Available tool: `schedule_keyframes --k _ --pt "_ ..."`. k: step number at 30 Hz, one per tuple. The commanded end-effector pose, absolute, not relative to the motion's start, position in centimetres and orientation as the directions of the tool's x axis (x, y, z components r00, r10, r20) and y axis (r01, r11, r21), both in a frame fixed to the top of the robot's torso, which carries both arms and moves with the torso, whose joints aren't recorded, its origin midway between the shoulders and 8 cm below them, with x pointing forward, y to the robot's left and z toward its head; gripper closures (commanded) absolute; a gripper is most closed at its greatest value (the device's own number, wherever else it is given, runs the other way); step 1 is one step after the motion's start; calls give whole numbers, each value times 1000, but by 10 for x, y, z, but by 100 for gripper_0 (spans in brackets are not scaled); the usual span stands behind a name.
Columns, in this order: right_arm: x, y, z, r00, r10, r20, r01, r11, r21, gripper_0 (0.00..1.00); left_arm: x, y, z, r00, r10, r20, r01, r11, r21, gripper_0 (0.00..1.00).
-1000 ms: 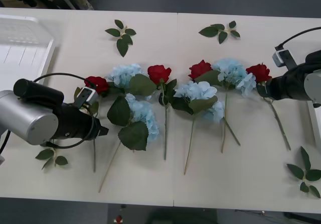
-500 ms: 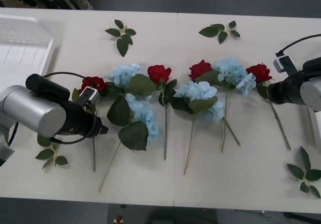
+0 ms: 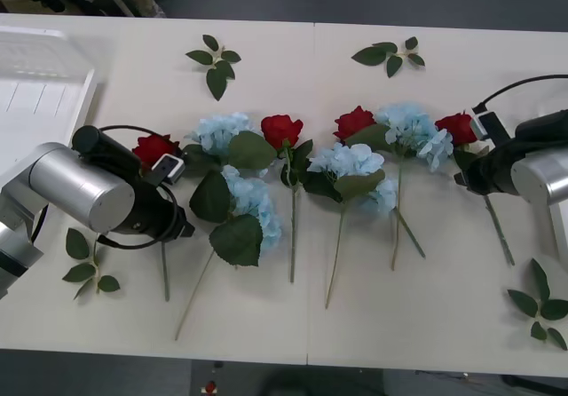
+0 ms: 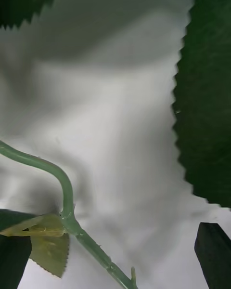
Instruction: Put the red flowers into the right box and the blue flowers into the left box
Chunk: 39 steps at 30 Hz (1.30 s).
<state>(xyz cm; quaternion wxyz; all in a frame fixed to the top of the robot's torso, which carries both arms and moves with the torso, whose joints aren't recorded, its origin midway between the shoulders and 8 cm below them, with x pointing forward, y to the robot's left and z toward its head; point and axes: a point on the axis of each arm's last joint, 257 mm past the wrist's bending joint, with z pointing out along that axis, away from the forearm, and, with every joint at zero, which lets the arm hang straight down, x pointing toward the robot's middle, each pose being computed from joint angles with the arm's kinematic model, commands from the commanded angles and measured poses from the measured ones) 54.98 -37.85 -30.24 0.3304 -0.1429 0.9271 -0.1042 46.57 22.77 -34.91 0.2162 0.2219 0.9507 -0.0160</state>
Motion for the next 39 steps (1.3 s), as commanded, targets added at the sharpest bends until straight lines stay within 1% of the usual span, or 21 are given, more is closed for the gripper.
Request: schedule_keyframes --k 1,10,11,12,13,14,15,16,17,18,19,20,21,24,25,26,27,35,39 --pt "568 -369 -287 -718 -305 -626 -167 948 -270 8 480 225 -338 -814 376 -442 391 918 60 0" --pt "583 -370 -293 -708 -273 -651 -140 958 -250 8 481 229 -340 -819 376 -434 388 919 66 0" --pt "584 -369 -295 -711 -269 -649 -138 959 -246 8 481 229 -339 -818 377 -435 388 919 67 1" --pt "585 -368 -295 -712 -270 -648 -139 959 -247 8 481 230 -339 -819 375 -435 386 920 66 5" --pt "586 -369 -295 -713 -271 -647 -138 959 -249 8 481 230 -339 -818 376 -435 386 920 68 11" --pt "587 -369 -296 -716 -266 -646 -134 960 -247 8 481 230 -339 -818 377 -434 387 919 69 27" --pt "588 -370 -296 -718 -263 -645 -130 960 -247 8 480 230 -340 -819 378 -431 387 919 70 40" --pt "588 -371 -298 -723 -257 -642 -126 962 -244 8 480 231 -340 -821 377 -429 386 920 70 63" --pt "588 -371 -298 -723 -254 -642 -124 962 -242 10 480 231 -340 -821 379 -428 387 919 71 76" --pt "589 -371 -299 -725 -250 -642 -122 963 -239 24 479 232 -340 -824 373 -426 382 922 70 99" --pt "589 -371 -299 -725 -252 -641 -122 963 -241 31 480 232 -340 -823 375 -427 383 921 72 99" --pt "589 -370 -300 -726 -253 -640 -124 963 -240 42 480 233 -340 -823 375 -427 381 922 74 100" --pt "588 -371 -301 -727 -253 -638 -124 963 -241 57 480 233 -340 -822 376 -427 382 921 77 100" --pt "588 -371 -301 -728 -256 -636 -126 962 -243 78 481 235 -340 -821 378 -427 380 921 85 100" --pt "588 -369 -301 -727 -256 -637 -127 962 -242 87 481 235 -340 -821 378 -427 380 921 85 100" --pt "588 -371 -301 -727 -255 -638 -125 962 -242 98 482 236 -339 -820 379 -429 379 921 89 100" --pt "588 -370 -301 -728 -254 -637 -125 962 -241 100 482 238 -339 -820 380 -427 378 921 94 100" --pt "587 -374 -300 -730 -244 -639 -116 965 -236 100 484 247 -338 -820 381 -426 369 922 115 100" --pt "590 -372 -292 -732 -214 -647 -105 974 -203 100 485 257 -335 -821 383 -424 363 923 131 100"
